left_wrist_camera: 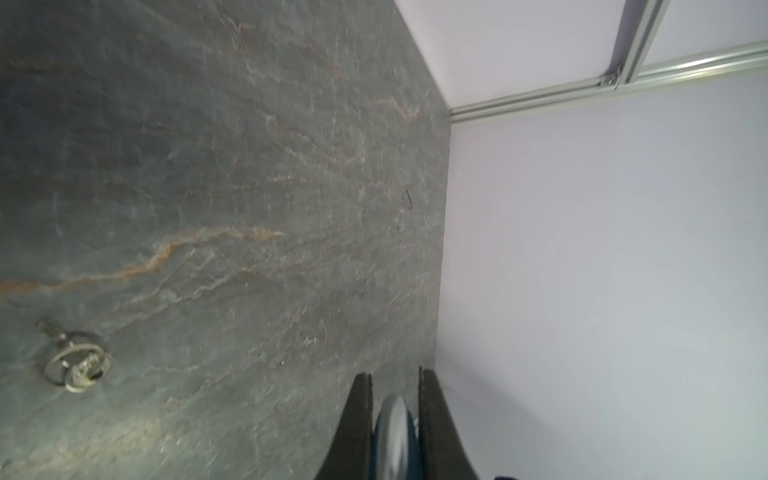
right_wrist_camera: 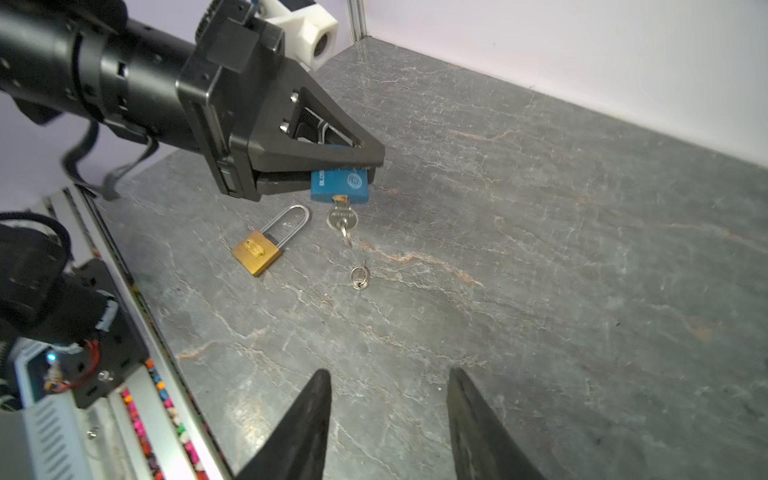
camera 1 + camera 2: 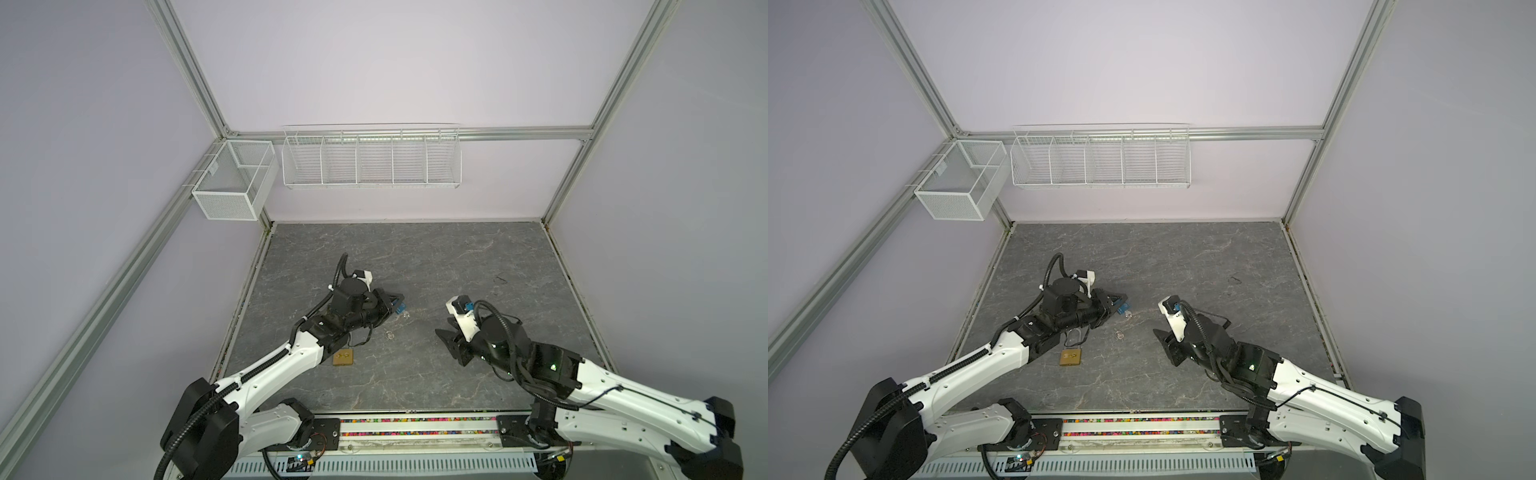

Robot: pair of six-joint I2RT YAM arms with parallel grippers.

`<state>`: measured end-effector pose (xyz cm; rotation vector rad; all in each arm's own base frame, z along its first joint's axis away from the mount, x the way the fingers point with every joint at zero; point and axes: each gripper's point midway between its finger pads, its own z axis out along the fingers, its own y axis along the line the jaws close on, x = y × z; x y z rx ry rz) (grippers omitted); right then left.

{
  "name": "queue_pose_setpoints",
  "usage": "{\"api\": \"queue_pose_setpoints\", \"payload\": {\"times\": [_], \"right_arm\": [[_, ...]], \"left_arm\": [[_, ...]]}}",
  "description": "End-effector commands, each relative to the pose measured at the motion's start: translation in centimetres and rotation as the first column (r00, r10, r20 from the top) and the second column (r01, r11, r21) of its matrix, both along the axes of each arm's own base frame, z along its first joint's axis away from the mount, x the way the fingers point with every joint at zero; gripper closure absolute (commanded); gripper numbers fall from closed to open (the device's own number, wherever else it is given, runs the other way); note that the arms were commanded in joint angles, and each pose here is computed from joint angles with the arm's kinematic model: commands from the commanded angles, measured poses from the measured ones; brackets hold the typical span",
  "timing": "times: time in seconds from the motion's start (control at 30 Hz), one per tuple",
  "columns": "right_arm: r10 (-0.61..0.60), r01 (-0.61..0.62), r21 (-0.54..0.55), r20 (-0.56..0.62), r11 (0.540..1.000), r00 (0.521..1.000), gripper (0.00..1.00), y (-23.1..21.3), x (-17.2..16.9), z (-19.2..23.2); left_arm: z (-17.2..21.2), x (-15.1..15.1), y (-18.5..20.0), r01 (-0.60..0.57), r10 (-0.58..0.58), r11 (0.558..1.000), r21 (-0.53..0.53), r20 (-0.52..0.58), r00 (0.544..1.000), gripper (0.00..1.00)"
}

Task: Unlock with the key

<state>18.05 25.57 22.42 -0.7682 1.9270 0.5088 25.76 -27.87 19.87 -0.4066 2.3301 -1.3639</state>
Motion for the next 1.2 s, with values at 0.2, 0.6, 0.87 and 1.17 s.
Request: {"api": "queue_pose_setpoints", "payload": {"times": [0.2, 0.6, 0.87, 1.17], "right_arm": [[0.078, -0.071, -0.065, 0.107, 0.995, 0.991, 0.52, 2.6, 0.7, 0.5], [0.067, -0.058, -0.11, 0.08, 0.992, 0.995, 0.54, 3.1, 1.1, 0.3], [0.121, -0.111, -0.124, 0.077, 0.986, 0.99, 0.56, 4.6, 1.0, 0.5], [0.116, -0.1, -0.147, 0.1, 0.984, 0.988, 0.61, 6.0, 2.1, 1.3]], "left_arm": [[1.5, 0.5, -0.3, 0.009, -0.009, 1.0, 0.009, 0.045, 0.999, 1.0], [3.6, 0.8, -0.8, -0.008, 0.015, 0.994, -0.106, 0.072, 0.997, 1.0], [4.8, 0.5, -1.0, -0.003, 0.013, 0.988, -0.154, 0.06, 0.998, 1.0], [5.1, 0.0, -1.3, 0.035, -0.025, 0.987, -0.155, 0.065, 0.998, 1.0]]}}
